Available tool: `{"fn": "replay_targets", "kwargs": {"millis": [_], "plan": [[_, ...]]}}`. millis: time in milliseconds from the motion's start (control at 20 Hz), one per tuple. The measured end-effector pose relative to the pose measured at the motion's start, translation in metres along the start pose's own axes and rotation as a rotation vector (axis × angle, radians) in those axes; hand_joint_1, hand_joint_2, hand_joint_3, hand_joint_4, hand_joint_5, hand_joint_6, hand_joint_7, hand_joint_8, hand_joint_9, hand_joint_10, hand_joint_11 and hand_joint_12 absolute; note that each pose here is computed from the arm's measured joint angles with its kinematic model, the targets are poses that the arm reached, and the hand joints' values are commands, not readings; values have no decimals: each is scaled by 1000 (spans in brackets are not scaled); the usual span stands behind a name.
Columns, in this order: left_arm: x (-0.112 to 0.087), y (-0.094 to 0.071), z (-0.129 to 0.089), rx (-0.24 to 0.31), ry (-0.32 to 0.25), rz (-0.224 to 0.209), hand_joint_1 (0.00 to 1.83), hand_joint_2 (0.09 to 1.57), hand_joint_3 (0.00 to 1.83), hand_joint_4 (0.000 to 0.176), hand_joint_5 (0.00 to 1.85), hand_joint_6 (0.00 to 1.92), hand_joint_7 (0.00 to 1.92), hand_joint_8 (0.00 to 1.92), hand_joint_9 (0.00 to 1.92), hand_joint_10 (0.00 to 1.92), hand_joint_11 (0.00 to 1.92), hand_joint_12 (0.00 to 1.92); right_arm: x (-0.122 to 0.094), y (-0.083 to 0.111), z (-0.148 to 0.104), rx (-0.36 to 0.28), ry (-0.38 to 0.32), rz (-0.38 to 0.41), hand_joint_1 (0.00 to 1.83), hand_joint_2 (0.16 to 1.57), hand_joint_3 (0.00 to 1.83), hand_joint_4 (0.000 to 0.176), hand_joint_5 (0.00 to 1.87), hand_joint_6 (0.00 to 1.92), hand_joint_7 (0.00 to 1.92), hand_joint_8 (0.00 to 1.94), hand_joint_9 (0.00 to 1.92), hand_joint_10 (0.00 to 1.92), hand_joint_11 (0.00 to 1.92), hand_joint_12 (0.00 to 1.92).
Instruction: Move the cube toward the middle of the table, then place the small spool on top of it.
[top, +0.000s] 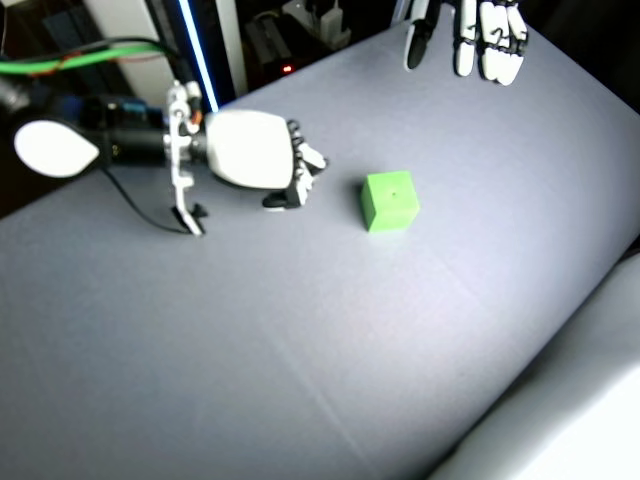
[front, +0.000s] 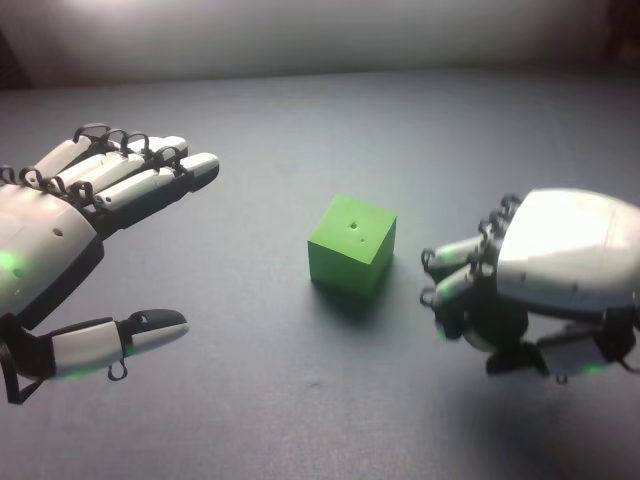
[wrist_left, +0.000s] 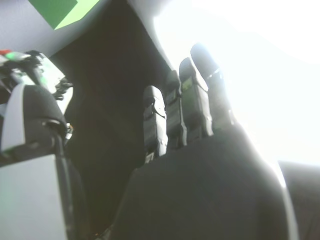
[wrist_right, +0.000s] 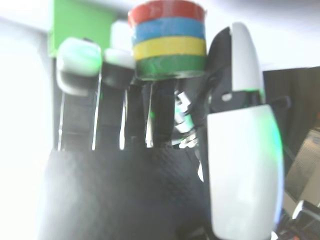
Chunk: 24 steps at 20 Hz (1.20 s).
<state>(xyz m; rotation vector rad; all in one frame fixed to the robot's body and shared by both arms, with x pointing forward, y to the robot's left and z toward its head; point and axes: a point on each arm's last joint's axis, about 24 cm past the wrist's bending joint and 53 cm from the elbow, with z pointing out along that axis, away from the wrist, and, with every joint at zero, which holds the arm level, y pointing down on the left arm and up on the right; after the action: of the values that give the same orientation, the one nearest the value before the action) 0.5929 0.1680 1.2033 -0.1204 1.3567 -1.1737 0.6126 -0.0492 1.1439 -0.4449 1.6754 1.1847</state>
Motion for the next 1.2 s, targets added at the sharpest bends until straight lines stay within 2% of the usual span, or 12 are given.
{"fn": "replay_targets", "kwargs": {"millis": [50, 200, 300, 350, 400, 500, 600, 650, 850, 1000, 1100, 1200], "plan": [[0, 0, 0, 0, -1, -1, 957, 1027, 0, 105, 310, 0, 245, 0, 243, 0, 0, 821, -7, -2, 2, 1, -19, 0, 1279, 1052, 2, 0, 1080, 698, 1157, 867, 1096, 987, 980, 1286], [1, 0, -2, 0, 3, -1, 940, 1033, 2, 98, 296, 0, 236, 2, 236, 3, 0, 813, -38, -3, 13, -6, -90, -14, 1286, 1045, 0, 0, 1076, 695, 1197, 804, 1080, 873, 909, 1245], [2, 2, -2, -7, 9, -2, 932, 1036, 1, 98, 295, 0, 236, 1, 246, 4, 0, 835, -54, 0, 22, -23, -128, -24, 1371, 1073, 1, 0, 970, 818, 1111, 821, 1011, 1112, 861, 1312], [2, 2, -2, -6, 6, -3, 909, 1041, 3, 98, 295, 2, 232, 0, 249, 4, 0, 848, -62, 2, 28, -30, -145, -32, 1296, 1056, 0, 0, 1213, 308, 1093, 1063, 1073, 986, 929, 1367], [1, 2, -2, -5, 6, -3, 909, 1041, 3, 98, 295, 2, 232, 0, 249, 4, 0, 848, -66, 4, 32, -34, -152, -43, 1296, 1056, 0, 0, 1213, 308, 1093, 1063, 1073, 986, 929, 1367], [2, 2, -2, -6, 6, -4, 928, 1029, 0, 97, 306, 3, 228, 0, 236, 1, 0, 832, -74, 9, 40, -43, -167, -74, 1265, 1063, 8, 0, 1198, 682, 989, 911, 871, 629, 565, 1247], [3, 3, -4, -8, 12, -9, 941, 1030, 0, 103, 307, 3, 217, 0, 227, 0, 0, 805, -76, 6, 50, -35, -171, -82, 1262, 1082, 4, 0, 1232, 600, 878, 1073, 844, 652, 557, 1341], [4, 4, -4, -11, 16, -12, 950, 1028, 0, 103, 310, 3, 214, 0, 220, 0, 0, 801, -76, 4, 53, -29, -170, -81, 1272, 1080, 6, 0, 1305, 320, 875, 1229, 836, 858, 538, 1521], [4, 4, -5, -13, 15, -13, 944, 1031, 0, 81, 306, 5, 219, 2, 216, 4, 0, 758, -79, 3, 69, -18, -170, -92, 1282, 1003, 0, 0, 1361, 222, 1192, 755, 1042, 802, 780, 1399], [4, 4, -5, -12, 15, -16, 952, 1031, 0, 78, 296, 0, 223, 1, 224, 1, 0, 799, -85, 3, 75, -15, -179, -102, 1298, 1009, 1, 0, 1390, 55, 1181, 891, 1047, 1105, 817, 1602], [4, 5, -5, -14, 15, -16, 964, 1020, 0, 81, 307, 2, 229, 1, 242, 5, 0, 838, -87, 4, 76, -12, -180, -111, 1298, 994, 2, 0, 1197, 486, 1366, 457, 1142, 681, 805, 1348], [4, 5, -5, -14, 15, -17, 950, 1019, 0, 79, 309, 2, 230, 1, 239, 3, 0, 843, -92, 6, 77, -13, -187, -124, 1287, 1023, 1, 0, 1123, 600, 1268, 651, 1184, 519, 830, 1286]]}}
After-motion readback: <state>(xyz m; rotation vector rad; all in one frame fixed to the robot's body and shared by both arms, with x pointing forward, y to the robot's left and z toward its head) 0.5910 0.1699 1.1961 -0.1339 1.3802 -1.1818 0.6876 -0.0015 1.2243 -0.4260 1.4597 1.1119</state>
